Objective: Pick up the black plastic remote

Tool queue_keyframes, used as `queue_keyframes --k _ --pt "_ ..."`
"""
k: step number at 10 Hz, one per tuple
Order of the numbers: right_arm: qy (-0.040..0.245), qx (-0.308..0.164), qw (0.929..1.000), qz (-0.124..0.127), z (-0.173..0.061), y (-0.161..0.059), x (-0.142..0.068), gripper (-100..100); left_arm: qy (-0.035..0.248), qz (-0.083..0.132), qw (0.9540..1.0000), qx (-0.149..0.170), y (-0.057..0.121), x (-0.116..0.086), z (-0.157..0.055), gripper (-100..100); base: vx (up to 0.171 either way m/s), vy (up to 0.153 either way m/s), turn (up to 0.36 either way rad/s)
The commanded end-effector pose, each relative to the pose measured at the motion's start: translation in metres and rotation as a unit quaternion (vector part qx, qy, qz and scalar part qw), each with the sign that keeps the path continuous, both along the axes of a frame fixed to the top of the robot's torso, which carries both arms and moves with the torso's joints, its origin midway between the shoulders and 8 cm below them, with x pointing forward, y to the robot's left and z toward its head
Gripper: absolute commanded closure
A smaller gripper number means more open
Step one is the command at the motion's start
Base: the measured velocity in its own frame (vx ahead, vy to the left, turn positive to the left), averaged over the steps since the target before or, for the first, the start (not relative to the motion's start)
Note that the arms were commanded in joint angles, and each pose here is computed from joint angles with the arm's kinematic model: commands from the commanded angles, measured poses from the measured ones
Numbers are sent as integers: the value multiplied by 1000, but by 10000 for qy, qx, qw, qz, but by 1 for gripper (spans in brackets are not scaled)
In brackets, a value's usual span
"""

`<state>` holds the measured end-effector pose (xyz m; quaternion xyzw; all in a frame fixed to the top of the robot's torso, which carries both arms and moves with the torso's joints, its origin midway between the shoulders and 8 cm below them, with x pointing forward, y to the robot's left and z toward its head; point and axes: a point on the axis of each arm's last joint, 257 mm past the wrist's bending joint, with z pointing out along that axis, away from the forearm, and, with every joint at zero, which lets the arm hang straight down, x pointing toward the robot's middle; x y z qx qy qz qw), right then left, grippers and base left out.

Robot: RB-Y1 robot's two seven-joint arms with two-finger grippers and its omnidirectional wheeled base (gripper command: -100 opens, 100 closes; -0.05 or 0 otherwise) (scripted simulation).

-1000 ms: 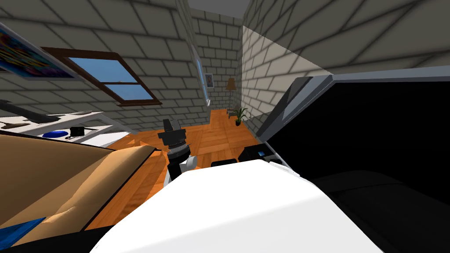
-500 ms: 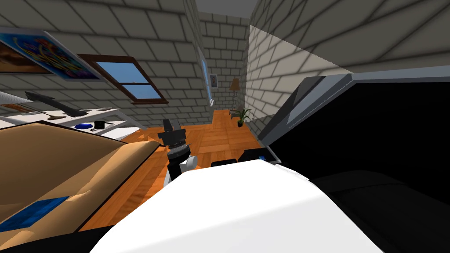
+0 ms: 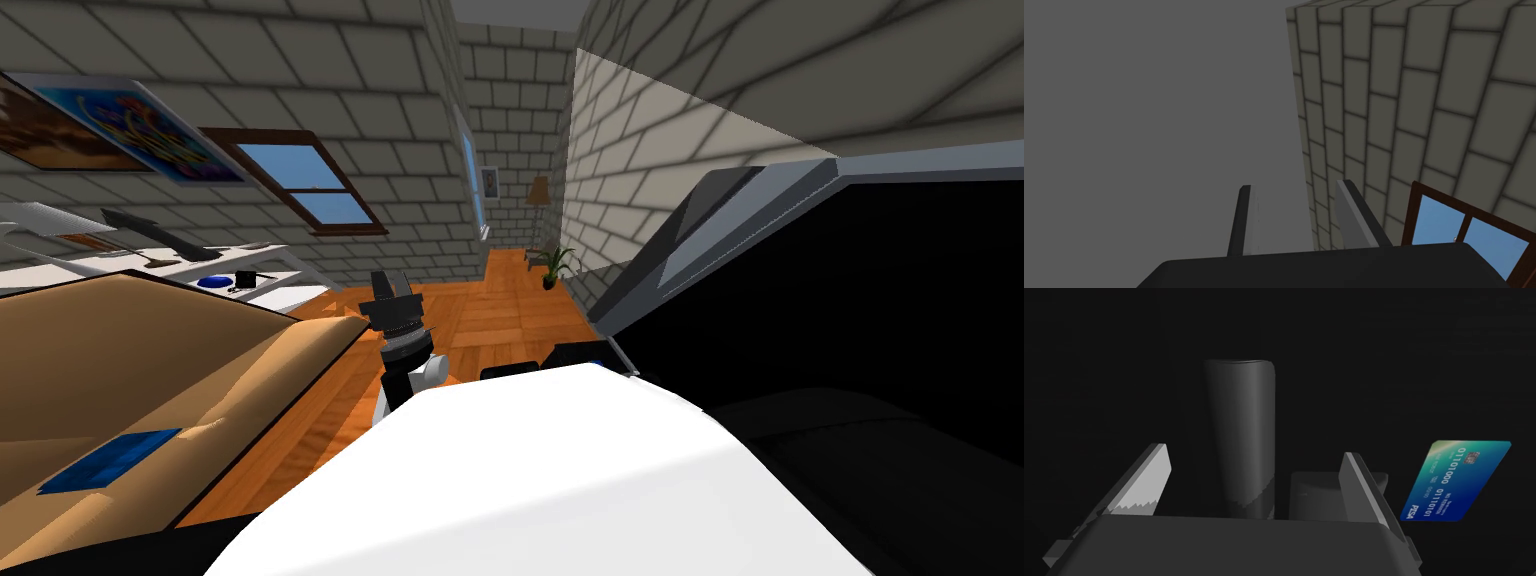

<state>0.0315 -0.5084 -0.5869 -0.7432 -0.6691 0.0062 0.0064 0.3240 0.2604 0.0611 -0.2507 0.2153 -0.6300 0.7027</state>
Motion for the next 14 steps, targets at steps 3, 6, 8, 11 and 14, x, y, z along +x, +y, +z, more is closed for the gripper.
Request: queue_keyframes --k 3,6,8,11,14 --pt "-39 -22 9998 -205 -16 12 -1 -100 1 0 10000 0 0 0 0 0 -36 -4 76" --pt "-33 -18 9998 -170 -13 9 -1 100 1 1 10000 0 0 0 0 0 -6 5 3" --pt "-22 -16 9999 -161 -13 9 -2 100 1 1 10000 0 0 0 0 0 0 0 0" --pt "-16 -11 10000 -65 -5 3 -1 100 1 1 10000 0 0 0 0 0 6 -6 -40" --pt "9 4 10000 50 4 -4 0 100 1 1 10000 0 0 0 0 0 46 5 -102"
